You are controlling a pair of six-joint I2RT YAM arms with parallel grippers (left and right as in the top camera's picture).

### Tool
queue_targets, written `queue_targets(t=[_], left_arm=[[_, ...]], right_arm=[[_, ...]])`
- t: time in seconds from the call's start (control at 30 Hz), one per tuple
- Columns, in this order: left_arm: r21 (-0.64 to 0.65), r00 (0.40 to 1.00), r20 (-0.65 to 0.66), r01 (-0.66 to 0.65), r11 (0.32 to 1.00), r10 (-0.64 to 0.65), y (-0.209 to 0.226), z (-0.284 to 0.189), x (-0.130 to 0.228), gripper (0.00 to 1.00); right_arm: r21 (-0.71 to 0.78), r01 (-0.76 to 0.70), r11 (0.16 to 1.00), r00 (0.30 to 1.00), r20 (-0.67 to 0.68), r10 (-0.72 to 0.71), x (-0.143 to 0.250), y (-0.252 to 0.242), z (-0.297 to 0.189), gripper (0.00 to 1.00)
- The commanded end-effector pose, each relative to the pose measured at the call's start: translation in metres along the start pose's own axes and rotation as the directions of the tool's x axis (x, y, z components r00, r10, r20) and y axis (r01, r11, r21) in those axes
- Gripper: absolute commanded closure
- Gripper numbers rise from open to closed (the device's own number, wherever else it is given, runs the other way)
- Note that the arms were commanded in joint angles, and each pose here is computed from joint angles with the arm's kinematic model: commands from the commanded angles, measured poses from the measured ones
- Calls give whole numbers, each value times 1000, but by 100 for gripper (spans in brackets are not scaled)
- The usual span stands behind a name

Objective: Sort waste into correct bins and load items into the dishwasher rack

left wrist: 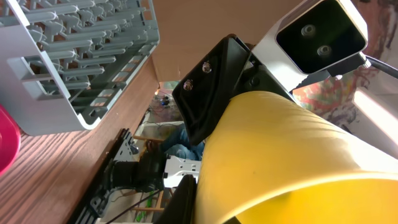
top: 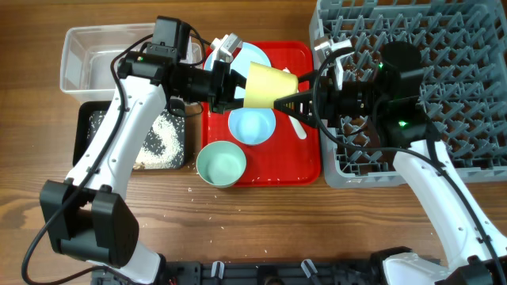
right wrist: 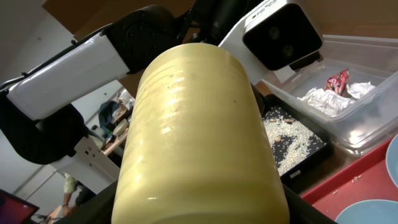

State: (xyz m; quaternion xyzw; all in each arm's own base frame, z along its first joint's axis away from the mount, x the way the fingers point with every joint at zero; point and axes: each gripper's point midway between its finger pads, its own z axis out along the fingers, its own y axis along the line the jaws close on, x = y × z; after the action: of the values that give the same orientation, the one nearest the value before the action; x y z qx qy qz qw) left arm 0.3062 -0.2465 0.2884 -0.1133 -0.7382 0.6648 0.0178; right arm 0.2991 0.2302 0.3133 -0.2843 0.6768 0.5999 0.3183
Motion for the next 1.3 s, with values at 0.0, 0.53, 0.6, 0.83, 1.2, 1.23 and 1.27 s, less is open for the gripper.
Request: queue_targets(t=[0.0,0.53,0.6,0.83,1.2,1.23,1.27], left_arm=[[-1,999,-2,-47,999,47,-5,1,0,96],[-2,999,-1,-43,999,43,-5,1,1,49],[-1,999,-1,-45,999,45,-5,1,0,45],[-254,994,70,-61,965,81,37,-6,-17,45],[-767,966,207,62,638,155,124,-67,-45,44],[-769,966,208,63,636,155,125,-68,-44,44],[-769,966,208,65,635,153,125,-68,-44,44]], right_arm=[[36,1,999,1000,23,-2,-6,-7,-2,65],[134,28,991,992,118,-44,-29,-15,-49,56],[149,41,988,988,140,-62,-35,-12,-67,47],[594,-158,789,983,170,69,11,-65,-125,46],[950,-301,83,842,224,491,117,-75,-224,43],[950,-303,76,826,222,519,122,-79,-223,43],[950,-304,64,800,219,558,130,-84,-222,43]])
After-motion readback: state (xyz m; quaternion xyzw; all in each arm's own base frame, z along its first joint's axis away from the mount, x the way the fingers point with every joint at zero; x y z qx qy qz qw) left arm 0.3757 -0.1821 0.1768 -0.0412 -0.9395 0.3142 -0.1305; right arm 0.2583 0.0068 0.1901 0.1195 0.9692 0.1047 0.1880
